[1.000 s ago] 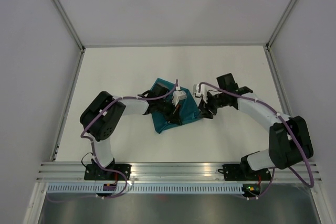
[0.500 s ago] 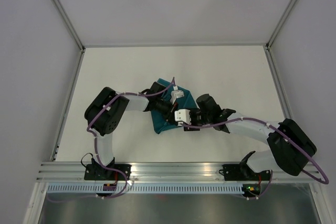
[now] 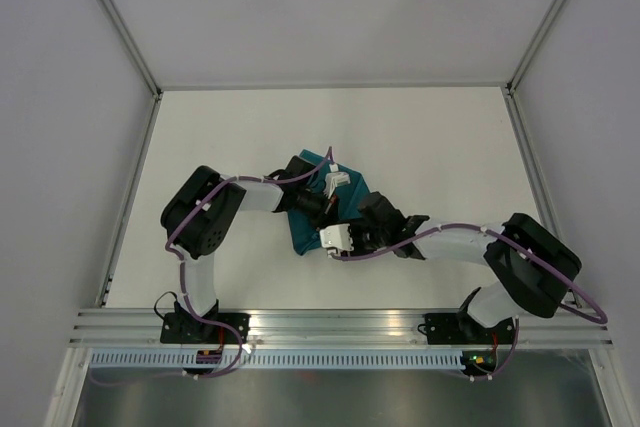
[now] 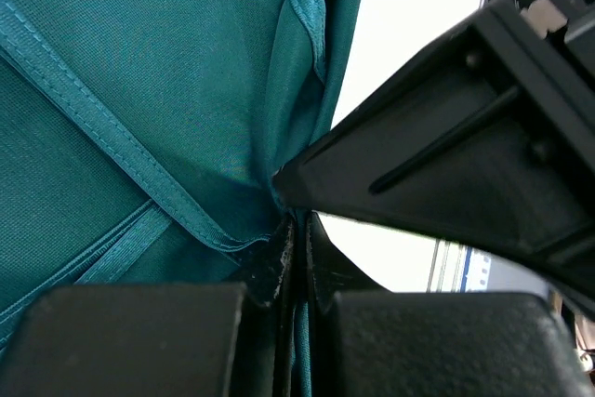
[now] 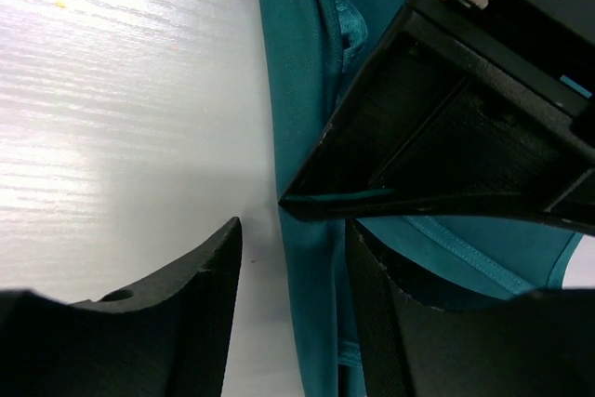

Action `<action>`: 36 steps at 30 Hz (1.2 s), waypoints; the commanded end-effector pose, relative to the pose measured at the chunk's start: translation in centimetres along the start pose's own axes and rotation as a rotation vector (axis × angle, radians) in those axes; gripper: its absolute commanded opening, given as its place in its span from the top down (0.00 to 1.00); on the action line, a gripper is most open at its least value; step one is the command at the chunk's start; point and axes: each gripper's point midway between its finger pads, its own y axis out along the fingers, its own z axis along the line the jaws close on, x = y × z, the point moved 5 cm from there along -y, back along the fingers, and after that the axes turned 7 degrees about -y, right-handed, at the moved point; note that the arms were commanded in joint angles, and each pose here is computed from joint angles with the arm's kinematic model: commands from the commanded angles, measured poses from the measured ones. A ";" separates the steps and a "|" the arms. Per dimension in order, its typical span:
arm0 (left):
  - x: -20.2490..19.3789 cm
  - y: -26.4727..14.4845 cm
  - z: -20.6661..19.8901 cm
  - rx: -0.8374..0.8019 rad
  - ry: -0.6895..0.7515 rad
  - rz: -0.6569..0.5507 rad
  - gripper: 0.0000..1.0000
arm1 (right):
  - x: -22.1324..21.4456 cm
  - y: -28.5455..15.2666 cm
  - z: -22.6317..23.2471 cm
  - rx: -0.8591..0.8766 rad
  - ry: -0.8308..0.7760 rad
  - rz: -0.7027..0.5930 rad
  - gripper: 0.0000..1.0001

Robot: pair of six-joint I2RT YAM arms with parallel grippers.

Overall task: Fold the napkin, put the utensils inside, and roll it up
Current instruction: Roll the napkin with the utensil

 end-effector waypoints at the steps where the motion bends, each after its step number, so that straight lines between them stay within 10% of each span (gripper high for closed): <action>1: 0.2 0.0 -0.3 -0.052 -0.012 0.000 0.98 | 0.3 0.7 -1.1 -0.021 -0.033 0.023 0.46; 11: 0.5 -0.4 -0.6 -0.063 -0.001 -0.011 0.97 | -0.5 1.0 -0.5 0.037 -0.017 0.084 0.78; 20: 1.5 -1.6 -0.9 -0.006 0.028 -0.072 0.71 | -0.5 0.8 0.1 0.101 0.014 0.104 0.98; 36: 7.7 -11.0 -1.2 0.585 0.075 -0.561 0.55 | 0.5 0.3 -0.2 0.306 0.180 0.026 1.00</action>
